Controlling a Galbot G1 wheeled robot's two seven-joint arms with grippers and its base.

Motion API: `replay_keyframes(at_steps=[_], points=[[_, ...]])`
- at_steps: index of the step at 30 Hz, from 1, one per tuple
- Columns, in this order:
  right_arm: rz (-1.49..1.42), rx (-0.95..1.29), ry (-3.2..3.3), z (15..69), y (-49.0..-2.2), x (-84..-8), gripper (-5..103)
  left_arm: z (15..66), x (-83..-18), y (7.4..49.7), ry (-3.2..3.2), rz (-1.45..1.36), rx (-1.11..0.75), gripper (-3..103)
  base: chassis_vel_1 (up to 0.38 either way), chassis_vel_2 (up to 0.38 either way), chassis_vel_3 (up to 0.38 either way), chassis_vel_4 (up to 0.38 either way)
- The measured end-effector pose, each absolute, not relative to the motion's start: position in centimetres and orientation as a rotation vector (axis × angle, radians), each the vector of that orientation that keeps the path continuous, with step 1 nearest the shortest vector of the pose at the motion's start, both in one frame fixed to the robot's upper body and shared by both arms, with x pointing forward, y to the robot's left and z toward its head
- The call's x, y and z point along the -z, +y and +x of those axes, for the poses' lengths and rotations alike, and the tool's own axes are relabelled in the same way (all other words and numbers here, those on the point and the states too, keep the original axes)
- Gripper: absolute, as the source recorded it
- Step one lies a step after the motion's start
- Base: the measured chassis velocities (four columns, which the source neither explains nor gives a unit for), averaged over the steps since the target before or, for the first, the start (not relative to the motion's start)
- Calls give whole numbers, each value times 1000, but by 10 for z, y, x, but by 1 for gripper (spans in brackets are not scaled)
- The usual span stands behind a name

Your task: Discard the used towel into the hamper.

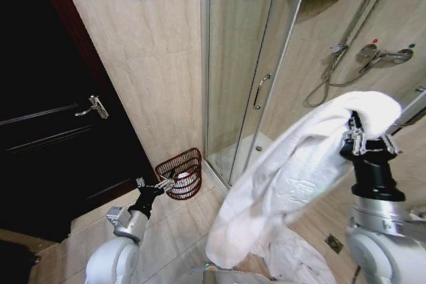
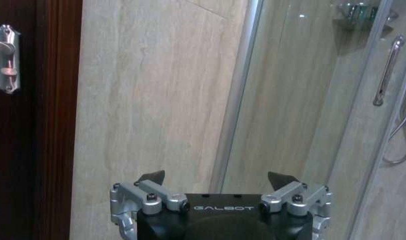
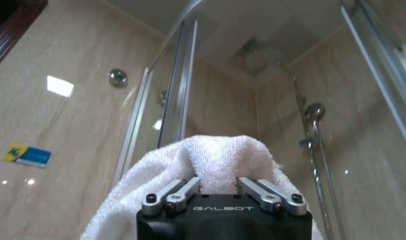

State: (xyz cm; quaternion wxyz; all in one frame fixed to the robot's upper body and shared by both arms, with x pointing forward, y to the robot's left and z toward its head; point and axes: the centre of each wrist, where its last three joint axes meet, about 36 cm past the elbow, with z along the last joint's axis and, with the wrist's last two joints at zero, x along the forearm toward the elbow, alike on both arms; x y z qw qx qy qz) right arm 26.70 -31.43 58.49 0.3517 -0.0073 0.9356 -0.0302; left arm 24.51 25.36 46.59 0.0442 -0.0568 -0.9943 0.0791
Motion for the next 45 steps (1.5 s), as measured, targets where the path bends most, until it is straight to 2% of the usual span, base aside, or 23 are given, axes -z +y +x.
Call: replay_keyframes(at_steps=[22,45], points=[[129,113,2280,263,-362,-644,11,245,-466,254,-3039,-173,-242,100,0,0,0,0],[149,111,2290,257,-364,-637,11,245,-466,254,-3039,-174,-242,100,4,5,-5,-5]])
